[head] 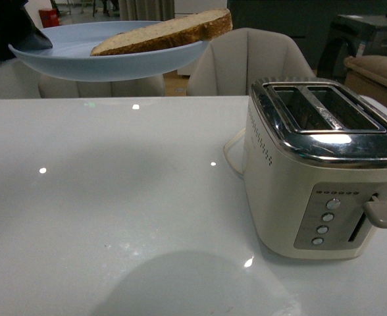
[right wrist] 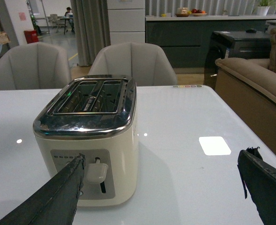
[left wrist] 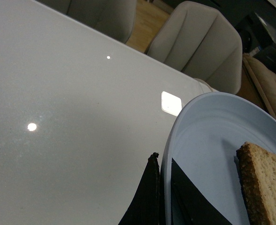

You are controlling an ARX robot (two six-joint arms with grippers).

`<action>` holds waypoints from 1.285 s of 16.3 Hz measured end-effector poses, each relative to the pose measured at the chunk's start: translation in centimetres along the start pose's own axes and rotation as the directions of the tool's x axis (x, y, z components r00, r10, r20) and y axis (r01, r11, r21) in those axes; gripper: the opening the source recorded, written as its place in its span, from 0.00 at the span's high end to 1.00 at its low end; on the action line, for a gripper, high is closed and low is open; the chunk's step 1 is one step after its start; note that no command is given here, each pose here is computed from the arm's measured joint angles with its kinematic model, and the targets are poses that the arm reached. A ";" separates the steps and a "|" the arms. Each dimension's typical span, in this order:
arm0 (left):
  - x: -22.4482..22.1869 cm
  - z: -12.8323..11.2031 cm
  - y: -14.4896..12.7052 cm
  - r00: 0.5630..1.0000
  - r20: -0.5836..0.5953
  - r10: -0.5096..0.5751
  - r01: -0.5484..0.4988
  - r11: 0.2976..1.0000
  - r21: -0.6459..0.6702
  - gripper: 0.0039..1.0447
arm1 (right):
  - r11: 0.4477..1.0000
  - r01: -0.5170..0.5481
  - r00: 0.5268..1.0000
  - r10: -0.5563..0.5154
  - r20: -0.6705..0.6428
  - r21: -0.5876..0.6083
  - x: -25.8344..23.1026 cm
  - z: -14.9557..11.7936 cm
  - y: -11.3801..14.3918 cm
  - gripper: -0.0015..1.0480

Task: Left arm holds plate, right arm toasts bread

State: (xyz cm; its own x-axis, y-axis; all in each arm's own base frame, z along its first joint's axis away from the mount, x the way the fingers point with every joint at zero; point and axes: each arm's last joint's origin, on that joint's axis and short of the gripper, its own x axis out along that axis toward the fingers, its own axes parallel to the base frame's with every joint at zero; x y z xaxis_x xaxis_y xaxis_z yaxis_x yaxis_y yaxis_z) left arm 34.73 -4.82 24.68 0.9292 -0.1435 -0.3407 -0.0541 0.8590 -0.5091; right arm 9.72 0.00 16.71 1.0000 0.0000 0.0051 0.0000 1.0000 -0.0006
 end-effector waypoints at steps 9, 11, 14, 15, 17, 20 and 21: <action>0.0 0.0 0.0 1.000 0.000 0.000 0.000 1.000 0.000 0.97 | 1.000 0.000 1.000 0.000 0.000 0.000 0.0 0.0 0.0 0.06; 0.0 0.0 0.0 1.000 0.000 0.001 -0.001 1.000 0.000 0.97 | 1.000 0.000 1.000 0.000 0.000 0.000 0.0 0.0 0.0 0.06; 0.0 0.0 0.0 1.000 0.000 0.000 0.000 1.000 0.000 0.97 | 0.995 0.097 0.989 -0.094 -0.114 0.018 0.1 -0.2 0.2 0.06; 0.0 0.0 0.0 1.000 -0.001 0.001 -0.001 1.000 0.000 0.97 | 0.979 0.203 0.969 -0.197 -0.151 0.021 0.5 0.4 -0.3 0.06; 0.1 0.0 0.0 1.000 -0.001 0.001 -0.001 1.000 0.000 0.97 | 0.956 0.288 0.957 -0.285 -0.057 0.056 0.7 3.0 -1.4 0.06; 0.1 0.0 0.0 1.000 -0.002 -0.002 0.002 1.000 0.000 0.97 | 0.972 0.223 0.973 -0.226 0.034 0.070 3.0 7.1 -1.9 0.06; 0.1 0.0 0.0 1.000 -0.004 0.000 0.000 1.000 0.001 0.97 | 0.977 0.200 0.978 -0.204 0.047 0.071 3.9 8.0 -1.9 0.06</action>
State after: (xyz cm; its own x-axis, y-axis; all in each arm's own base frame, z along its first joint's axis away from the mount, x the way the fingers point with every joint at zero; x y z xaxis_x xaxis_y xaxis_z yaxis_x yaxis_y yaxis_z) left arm 34.79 -4.84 24.61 0.9276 -0.1456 -0.3439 -0.0537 0.8593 -0.5086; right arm 13.62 -1.87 24.74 0.9776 -0.2036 0.0526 0.1997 0.9773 0.0710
